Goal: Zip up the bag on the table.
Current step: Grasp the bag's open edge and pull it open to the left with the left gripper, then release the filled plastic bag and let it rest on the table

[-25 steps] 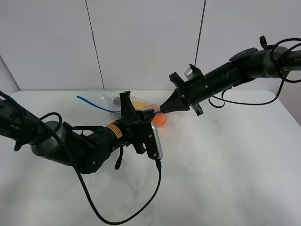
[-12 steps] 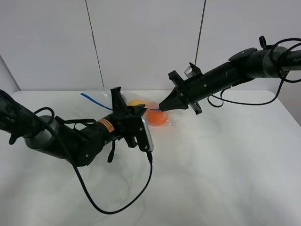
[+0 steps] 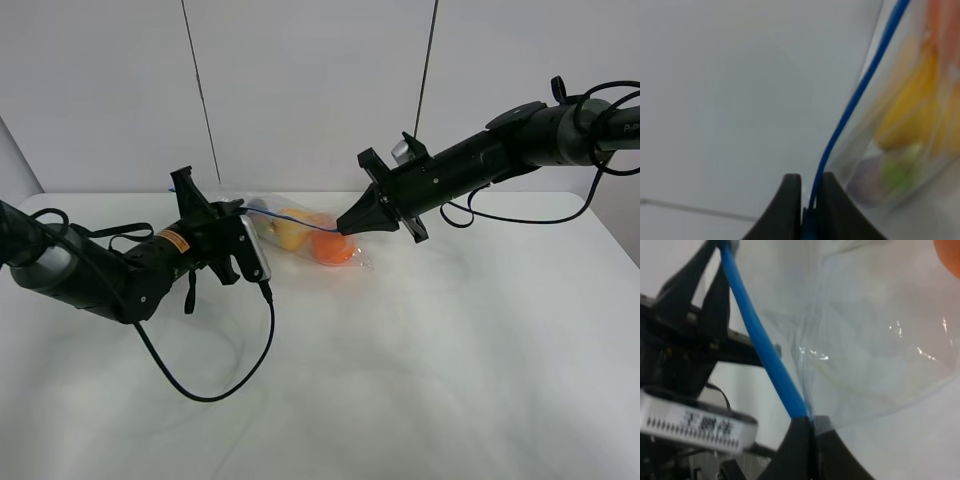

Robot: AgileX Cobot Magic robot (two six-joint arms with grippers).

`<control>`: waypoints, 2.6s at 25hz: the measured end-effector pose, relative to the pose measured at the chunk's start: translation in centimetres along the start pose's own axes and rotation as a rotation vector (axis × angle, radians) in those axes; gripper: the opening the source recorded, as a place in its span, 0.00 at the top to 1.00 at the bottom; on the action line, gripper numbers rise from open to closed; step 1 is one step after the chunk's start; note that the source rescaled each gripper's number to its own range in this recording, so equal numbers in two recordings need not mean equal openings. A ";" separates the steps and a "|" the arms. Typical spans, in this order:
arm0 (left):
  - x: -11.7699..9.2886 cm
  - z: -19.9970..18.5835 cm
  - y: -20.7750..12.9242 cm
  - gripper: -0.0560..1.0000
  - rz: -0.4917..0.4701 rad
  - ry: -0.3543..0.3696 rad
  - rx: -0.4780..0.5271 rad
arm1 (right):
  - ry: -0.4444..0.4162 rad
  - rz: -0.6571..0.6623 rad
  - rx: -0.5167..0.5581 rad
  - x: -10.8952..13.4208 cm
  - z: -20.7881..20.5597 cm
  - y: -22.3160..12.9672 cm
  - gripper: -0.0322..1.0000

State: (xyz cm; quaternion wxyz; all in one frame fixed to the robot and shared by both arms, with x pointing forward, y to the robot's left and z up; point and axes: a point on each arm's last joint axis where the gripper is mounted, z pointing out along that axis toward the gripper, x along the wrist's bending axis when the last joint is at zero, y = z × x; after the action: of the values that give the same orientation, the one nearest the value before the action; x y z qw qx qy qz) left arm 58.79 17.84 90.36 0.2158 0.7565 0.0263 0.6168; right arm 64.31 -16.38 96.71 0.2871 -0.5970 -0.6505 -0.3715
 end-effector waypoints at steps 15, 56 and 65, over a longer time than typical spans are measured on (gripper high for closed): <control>3.0 -0.6 -7.5 0.95 -0.009 0.081 0.172 | 0.010 0.000 0.018 0.1 0.0 -0.2 0.97; 6.8 -3.7 -16.0 0.04 -1.103 0.430 0.212 | -0.009 -0.010 0.038 0.0 0.0 -0.3 0.97; 7.1 -2.8 -14.8 0.05 -1.170 0.049 0.333 | -0.010 -0.006 0.038 0.0 0.0 -0.3 0.97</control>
State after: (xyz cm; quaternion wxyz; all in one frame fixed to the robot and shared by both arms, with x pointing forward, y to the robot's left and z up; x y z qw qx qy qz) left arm 61.17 34.22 92.01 0.3969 0.6258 0.5389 0.4005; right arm 64.02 -16.40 96.69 0.2942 -0.5913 -0.6606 -0.3568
